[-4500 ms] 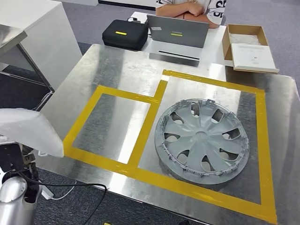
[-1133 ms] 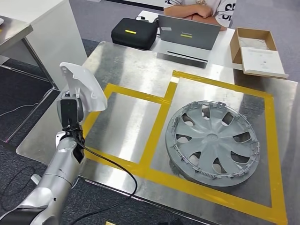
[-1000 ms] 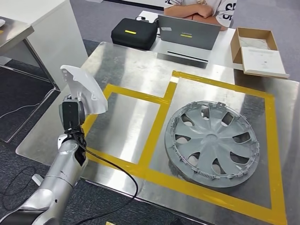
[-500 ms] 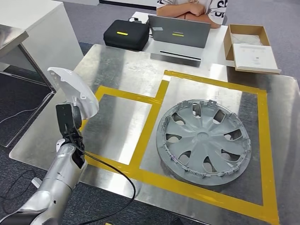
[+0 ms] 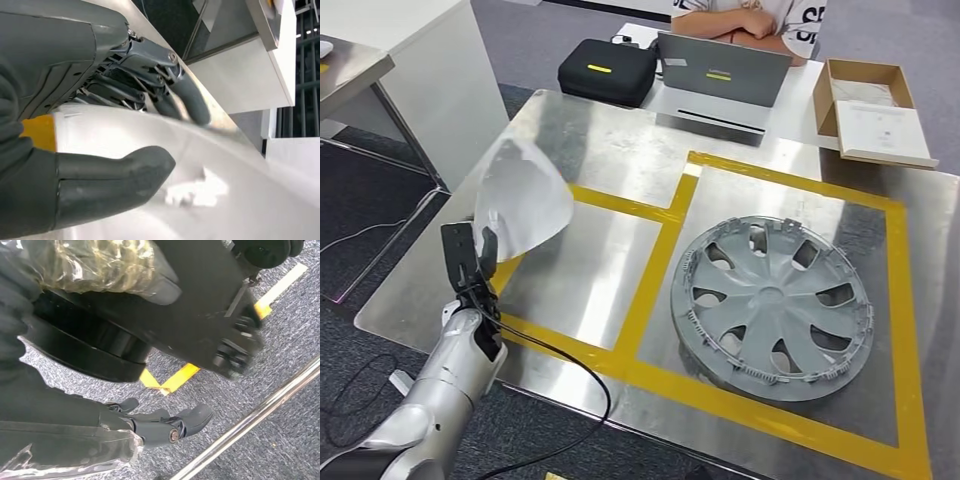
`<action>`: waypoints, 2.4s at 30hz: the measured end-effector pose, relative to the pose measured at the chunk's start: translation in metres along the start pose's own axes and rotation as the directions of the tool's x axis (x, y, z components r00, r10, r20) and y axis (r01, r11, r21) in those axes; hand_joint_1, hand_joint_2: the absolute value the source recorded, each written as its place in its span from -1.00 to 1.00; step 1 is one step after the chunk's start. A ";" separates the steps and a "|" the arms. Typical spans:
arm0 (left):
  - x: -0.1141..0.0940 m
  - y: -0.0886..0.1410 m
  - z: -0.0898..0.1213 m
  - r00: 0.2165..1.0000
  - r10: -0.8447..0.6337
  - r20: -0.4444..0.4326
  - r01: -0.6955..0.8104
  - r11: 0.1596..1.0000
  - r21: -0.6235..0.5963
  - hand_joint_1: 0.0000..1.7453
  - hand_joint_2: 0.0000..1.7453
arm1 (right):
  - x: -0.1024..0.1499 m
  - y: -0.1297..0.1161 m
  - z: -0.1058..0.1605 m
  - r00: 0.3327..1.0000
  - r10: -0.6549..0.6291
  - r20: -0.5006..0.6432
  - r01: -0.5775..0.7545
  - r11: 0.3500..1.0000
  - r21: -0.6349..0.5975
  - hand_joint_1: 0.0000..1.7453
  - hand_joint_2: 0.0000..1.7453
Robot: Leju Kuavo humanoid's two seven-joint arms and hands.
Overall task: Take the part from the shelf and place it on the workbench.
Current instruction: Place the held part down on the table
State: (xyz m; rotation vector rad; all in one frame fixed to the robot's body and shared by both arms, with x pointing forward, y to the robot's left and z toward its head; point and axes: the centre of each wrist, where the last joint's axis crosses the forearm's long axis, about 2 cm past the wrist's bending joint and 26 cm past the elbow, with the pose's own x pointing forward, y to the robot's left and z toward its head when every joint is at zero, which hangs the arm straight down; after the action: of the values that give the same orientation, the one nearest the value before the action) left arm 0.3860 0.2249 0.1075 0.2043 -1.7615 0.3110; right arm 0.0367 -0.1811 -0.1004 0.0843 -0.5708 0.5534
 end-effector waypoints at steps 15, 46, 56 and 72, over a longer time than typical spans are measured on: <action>-0.007 0.006 0.000 0.997 -0.024 -0.074 0.026 0.999 0.023 -1.00 1.00 | 0.000 0.001 0.000 1.000 -0.006 -0.002 0.006 1.000 0.001 -1.00 -1.00; 0.061 -0.034 -0.046 0.968 -0.205 0.147 0.216 0.974 -0.066 -1.00 -1.00 | 0.000 0.002 0.000 1.000 -0.012 -0.013 0.012 1.000 0.023 -1.00 -1.00; 0.105 -0.066 -0.053 0.939 -0.194 0.285 0.231 0.968 -0.102 -1.00 -1.00 | 0.000 0.002 0.000 1.000 -0.012 -0.013 0.012 1.000 0.026 -1.00 -1.00; 0.146 -0.098 -0.041 0.877 -0.192 0.441 0.285 0.946 -0.156 -1.00 -1.00 | 0.000 0.002 0.000 1.000 -0.017 -0.016 0.018 0.999 0.036 -1.00 -1.00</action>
State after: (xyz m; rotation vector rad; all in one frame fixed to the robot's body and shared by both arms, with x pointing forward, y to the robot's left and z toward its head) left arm 0.4232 0.1500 0.2673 0.3499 -2.1547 -0.1203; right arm 0.0353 -0.1795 -0.1003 0.1191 -0.5444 0.5469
